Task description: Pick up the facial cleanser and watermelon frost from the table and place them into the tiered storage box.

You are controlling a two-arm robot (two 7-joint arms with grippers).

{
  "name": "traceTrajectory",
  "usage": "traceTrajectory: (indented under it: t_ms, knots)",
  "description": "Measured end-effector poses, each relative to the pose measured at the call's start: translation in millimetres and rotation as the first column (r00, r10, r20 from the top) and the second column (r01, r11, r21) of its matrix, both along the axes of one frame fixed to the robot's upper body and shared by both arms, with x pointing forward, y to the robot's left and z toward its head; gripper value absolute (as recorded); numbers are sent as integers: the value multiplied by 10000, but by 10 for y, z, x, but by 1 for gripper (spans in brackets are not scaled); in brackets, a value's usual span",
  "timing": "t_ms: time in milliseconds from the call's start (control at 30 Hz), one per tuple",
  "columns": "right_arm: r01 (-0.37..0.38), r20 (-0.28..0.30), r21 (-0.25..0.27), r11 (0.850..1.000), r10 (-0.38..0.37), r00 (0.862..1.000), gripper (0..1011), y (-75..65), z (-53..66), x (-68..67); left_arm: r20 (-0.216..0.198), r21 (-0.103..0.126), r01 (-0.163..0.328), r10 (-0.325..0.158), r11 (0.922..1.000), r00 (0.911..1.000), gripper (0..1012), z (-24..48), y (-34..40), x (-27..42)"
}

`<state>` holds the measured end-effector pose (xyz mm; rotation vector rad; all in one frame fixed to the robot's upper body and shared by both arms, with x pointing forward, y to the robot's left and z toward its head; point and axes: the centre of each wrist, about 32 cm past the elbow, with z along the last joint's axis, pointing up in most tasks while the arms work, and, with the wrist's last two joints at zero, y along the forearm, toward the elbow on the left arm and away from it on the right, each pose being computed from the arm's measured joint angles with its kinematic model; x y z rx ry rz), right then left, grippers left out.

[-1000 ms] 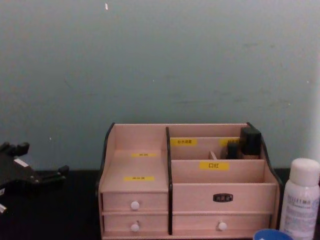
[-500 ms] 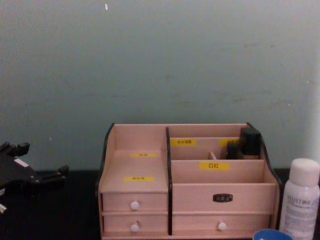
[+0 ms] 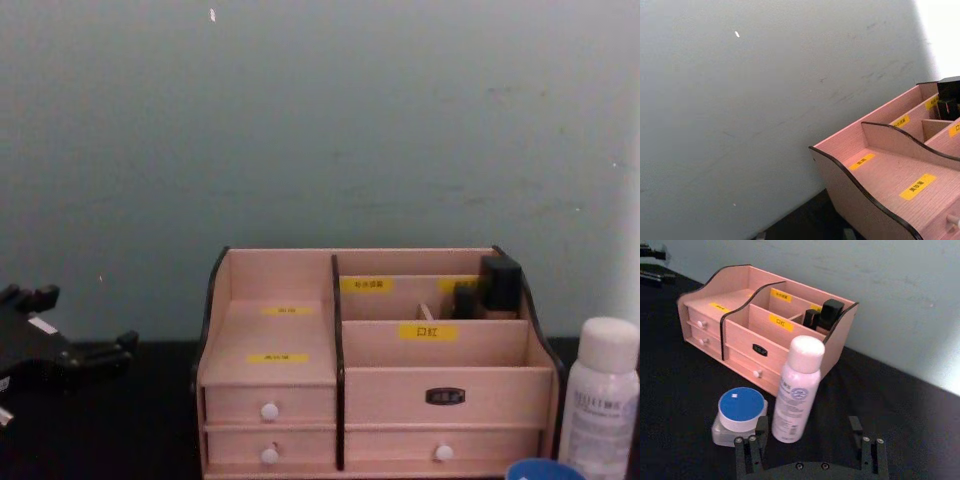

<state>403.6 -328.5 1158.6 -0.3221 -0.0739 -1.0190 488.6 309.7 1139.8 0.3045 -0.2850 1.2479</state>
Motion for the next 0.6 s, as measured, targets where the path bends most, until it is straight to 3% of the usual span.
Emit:
traceTrajectory:
  t_ms: [267, 600]
  knots:
    - [510, -625, 984, 9938, -450, 9970, 1002, 143, -59, 56, 0, 0, 0, 0, 10000, 10000, 1001, 0, 0, 0]
    - [673, -704, 1267, 9897, -587, 9958, 1002, 274, -123, 163, 0, 0, 0, 0, 10000, 10000, 1001, 0, 0, 0]
